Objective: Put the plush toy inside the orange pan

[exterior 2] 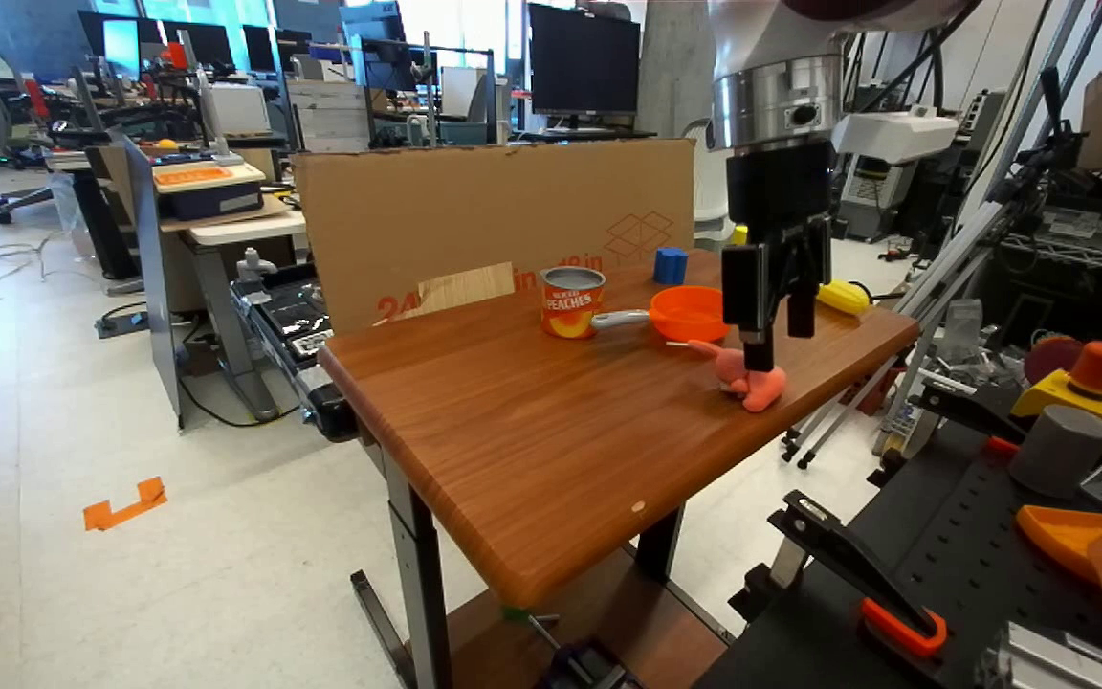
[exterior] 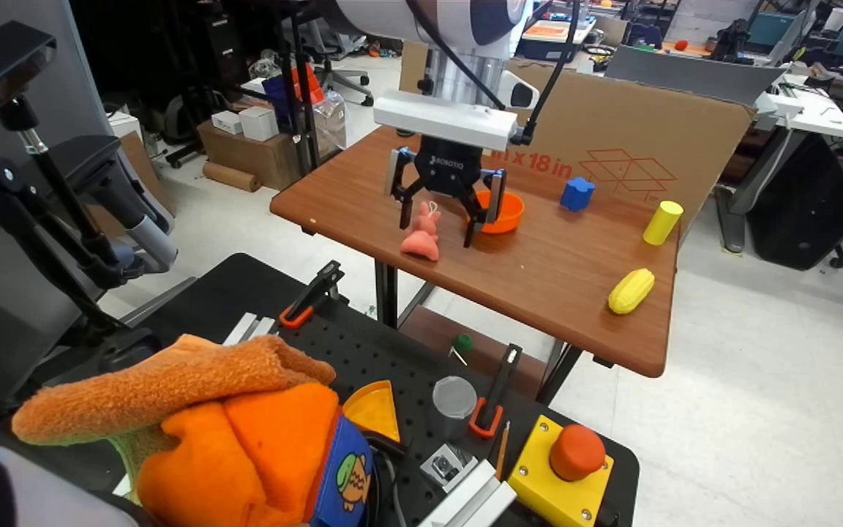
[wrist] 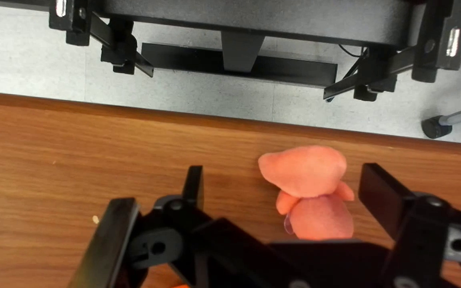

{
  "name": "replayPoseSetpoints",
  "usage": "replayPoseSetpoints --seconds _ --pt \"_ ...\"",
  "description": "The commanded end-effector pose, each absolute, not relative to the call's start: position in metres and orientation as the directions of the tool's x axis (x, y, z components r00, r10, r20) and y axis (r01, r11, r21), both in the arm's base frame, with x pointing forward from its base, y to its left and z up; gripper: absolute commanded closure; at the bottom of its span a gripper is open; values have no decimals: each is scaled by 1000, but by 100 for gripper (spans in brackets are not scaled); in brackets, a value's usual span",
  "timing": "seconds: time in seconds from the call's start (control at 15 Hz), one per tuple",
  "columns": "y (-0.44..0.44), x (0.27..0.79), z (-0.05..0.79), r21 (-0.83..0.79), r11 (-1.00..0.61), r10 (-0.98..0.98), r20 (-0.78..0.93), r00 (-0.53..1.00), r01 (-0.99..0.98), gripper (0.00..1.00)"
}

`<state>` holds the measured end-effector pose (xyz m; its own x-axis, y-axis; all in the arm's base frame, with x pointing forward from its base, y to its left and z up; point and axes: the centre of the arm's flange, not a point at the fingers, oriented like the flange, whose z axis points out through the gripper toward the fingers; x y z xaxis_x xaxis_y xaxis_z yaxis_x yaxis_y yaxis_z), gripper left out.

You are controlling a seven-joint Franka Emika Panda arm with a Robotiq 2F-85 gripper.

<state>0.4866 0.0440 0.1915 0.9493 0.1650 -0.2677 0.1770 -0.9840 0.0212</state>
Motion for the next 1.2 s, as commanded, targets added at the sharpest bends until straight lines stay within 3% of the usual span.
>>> replayPoseSetpoints --seconds 0.0,0.53,0.67,1.13 --pt "38 486 177 49 -977 189 -259 947 209 32" --pt "38 483 177 76 -971 200 -270 942 227 95" --pt "42 476 192 80 -967 216 -256 942 243 100" --pt "36 433 308 84 -962 249 -134 959 261 99"
